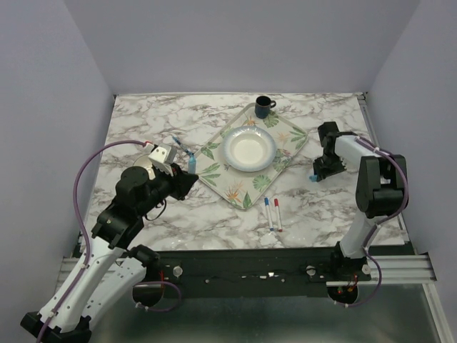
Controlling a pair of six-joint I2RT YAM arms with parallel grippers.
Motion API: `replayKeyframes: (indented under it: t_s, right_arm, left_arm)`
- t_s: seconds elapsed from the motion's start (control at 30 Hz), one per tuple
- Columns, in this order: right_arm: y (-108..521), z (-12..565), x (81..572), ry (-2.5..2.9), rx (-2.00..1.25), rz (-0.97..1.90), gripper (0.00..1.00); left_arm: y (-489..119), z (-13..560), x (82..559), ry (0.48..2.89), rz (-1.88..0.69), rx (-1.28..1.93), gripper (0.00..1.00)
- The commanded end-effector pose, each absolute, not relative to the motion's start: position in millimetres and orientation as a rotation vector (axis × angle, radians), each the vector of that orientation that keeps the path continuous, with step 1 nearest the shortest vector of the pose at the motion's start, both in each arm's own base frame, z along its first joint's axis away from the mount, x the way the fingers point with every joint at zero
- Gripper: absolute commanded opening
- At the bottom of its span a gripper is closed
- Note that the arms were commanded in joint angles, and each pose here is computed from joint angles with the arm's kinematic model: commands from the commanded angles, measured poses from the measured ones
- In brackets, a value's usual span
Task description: Insert the pens into the pen caps
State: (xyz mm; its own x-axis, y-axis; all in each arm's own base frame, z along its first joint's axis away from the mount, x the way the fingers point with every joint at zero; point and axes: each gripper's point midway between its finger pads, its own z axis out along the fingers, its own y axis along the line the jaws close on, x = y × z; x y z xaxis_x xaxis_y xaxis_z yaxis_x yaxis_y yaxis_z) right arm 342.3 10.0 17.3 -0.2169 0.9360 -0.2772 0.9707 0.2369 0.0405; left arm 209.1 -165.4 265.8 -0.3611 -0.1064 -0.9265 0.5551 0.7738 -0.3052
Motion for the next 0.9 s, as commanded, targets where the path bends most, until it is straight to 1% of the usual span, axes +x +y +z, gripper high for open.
replayKeyframes:
  t_s: [0.0, 0.07, 0.1, 0.13, 0.17, 0.33, 0.57, 0.6, 0.67, 0.7, 0.77, 0.8, 0.83, 0.87]
  right_arm:
    - [7, 20, 352, 2.326, 1.533, -0.095, 0.01]
    - [17, 13, 346, 2.410, 1.401, -0.012, 0.01]
    - [20, 17, 356, 2.386, 1.346, 0.050, 0.01]
    - [24, 22, 357, 2.388, 1.310, 0.096, 0.01]
    - [24, 17, 349, 2.413, 1.273, 0.093, 0.01]
    - [19, 33, 346, 2.401, 1.142, 0.089, 0.01]
    - [34, 104, 351, 2.288, 0.825, 0.281, 0.01]
    - [39, 127, 353, 2.224, 0.768, 0.334, 0.01]
    - [58, 143, 346, 2.195, 0.613, 0.449, 0.01]
    - [67, 175, 348, 2.082, 0.521, 0.528, 0.01]
    - [96, 190, 334, 2.039, 0.371, 0.704, 0.01]
    - [107, 211, 333, 1.963, 0.295, 0.770, 0.01]
    - [122, 231, 321, 1.910, 0.206, 0.865, 0.01]
    - [134, 238, 313, 1.879, 0.164, 0.931, 0.01]
  left_arm:
    - [-166, 266, 211, 1.809, -0.709, 0.356, 0.00]
    - [-166, 264, 211, 1.814, -0.710, 0.358, 0.00]
    - [-167, 264, 211, 1.816, -0.712, 0.358, 0.00]
    - [-167, 263, 211, 1.820, -0.713, 0.359, 0.00]
    - [-168, 263, 211, 1.819, -0.717, 0.362, 0.00]
    - [-171, 261, 210, 1.823, -0.731, 0.375, 0.00]
    - [-178, 264, 205, 1.806, -0.778, 0.415, 0.00]
    - [-179, 265, 204, 1.800, -0.791, 0.421, 0.00]
    - [-187, 267, 195, 1.785, -0.852, 0.468, 0.00]
    - [-192, 272, 192, 1.757, -0.887, 0.486, 0.00]
    - [-203, 274, 179, 1.735, -0.985, 0.552, 0.00]
    - [-208, 276, 177, 1.720, -1.018, 0.573, 0.00]
    - [-212, 276, 172, 1.720, -1.056, 0.592, 0.00]
    - [-217, 276, 165, 1.713, -1.103, 0.626, 0.00]
